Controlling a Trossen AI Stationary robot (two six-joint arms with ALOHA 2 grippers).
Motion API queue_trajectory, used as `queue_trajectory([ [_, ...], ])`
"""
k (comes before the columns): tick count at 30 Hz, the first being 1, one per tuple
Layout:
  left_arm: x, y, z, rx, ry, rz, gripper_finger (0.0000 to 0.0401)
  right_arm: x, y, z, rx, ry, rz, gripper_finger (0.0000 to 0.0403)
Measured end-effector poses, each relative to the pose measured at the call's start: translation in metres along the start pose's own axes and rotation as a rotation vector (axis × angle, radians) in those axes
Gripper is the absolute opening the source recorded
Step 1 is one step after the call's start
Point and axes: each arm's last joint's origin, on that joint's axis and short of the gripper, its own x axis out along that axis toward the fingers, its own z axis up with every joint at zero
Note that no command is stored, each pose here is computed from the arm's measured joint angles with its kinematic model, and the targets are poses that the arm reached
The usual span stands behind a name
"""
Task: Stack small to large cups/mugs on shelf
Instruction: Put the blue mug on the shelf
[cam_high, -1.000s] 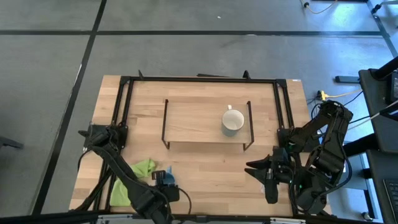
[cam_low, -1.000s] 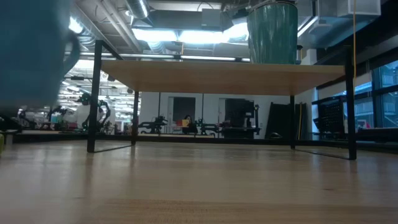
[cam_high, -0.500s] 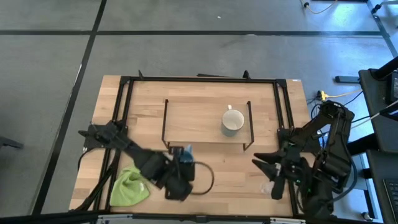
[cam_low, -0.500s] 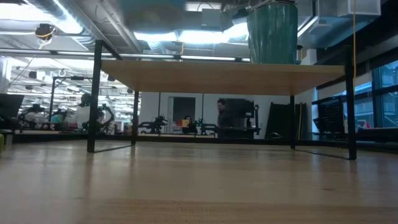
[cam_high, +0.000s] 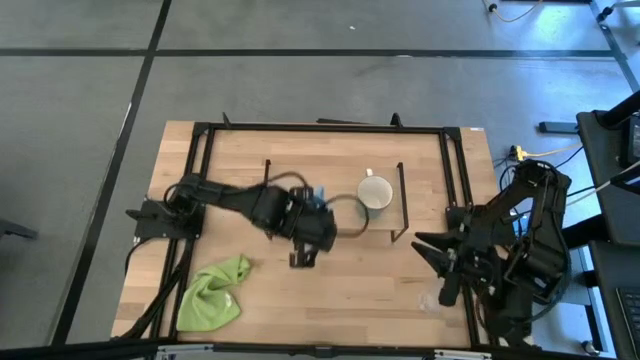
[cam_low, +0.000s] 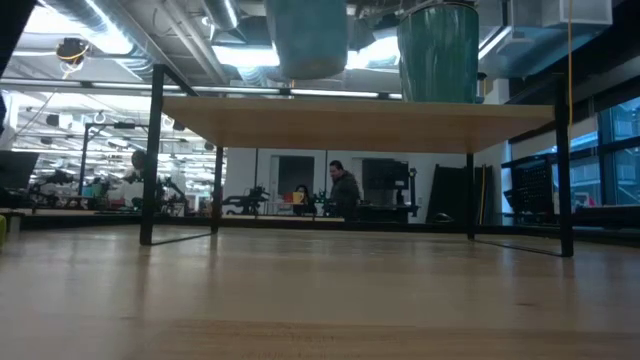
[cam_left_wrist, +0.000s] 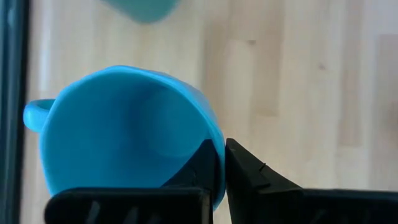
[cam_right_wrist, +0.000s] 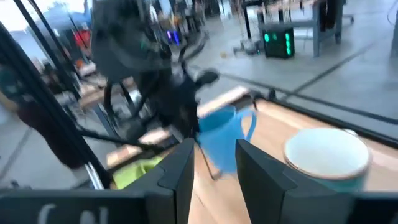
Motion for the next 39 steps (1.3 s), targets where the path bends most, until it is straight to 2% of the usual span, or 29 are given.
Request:
queue_trajectory([
  [3, 0.003, 0.011, 0.003, 0.019, 0.0, 0.015, 0.0013, 0.006, -0.012, 0.003, -0.023, 0.069, -0.048, 0.0119],
  [6, 0.007, 0.021, 0.006, 0.061, 0.017, -0.02, 0.0013, 0.013, -0.025, 0.005, -0.024, 0.118, -0.124, 0.0119],
  [12, 0.017, 0.055, 0.012, 0.09, 0.034, -0.006, 0.0013, 0.03, -0.038, 0.017, 0.036, 0.095, -0.203, 0.0119],
  [17, 0.02, 0.07, 0.014, 0.096, 0.041, -0.042, 0.0013, 0.036, -0.045, 0.024, 0.073, 0.093, -0.233, 0.0119],
  [27, 0.024, 0.059, 0.025, 0.052, -0.044, -0.131, 0.0014, 0.036, -0.045, 0.024, 0.111, 0.089, -0.231, 0.0119],
  [32, 0.044, 0.055, 0.025, 0.073, 0.037, -0.095, 0.0014, 0.036, -0.043, 0.024, 0.133, 0.088, -0.225, 0.0119],
  [39, 0.047, 0.056, 0.023, 0.08, 0.07, -0.068, 0.0014, 0.036, -0.043, 0.023, 0.139, 0.121, -0.226, 0.0119],
])
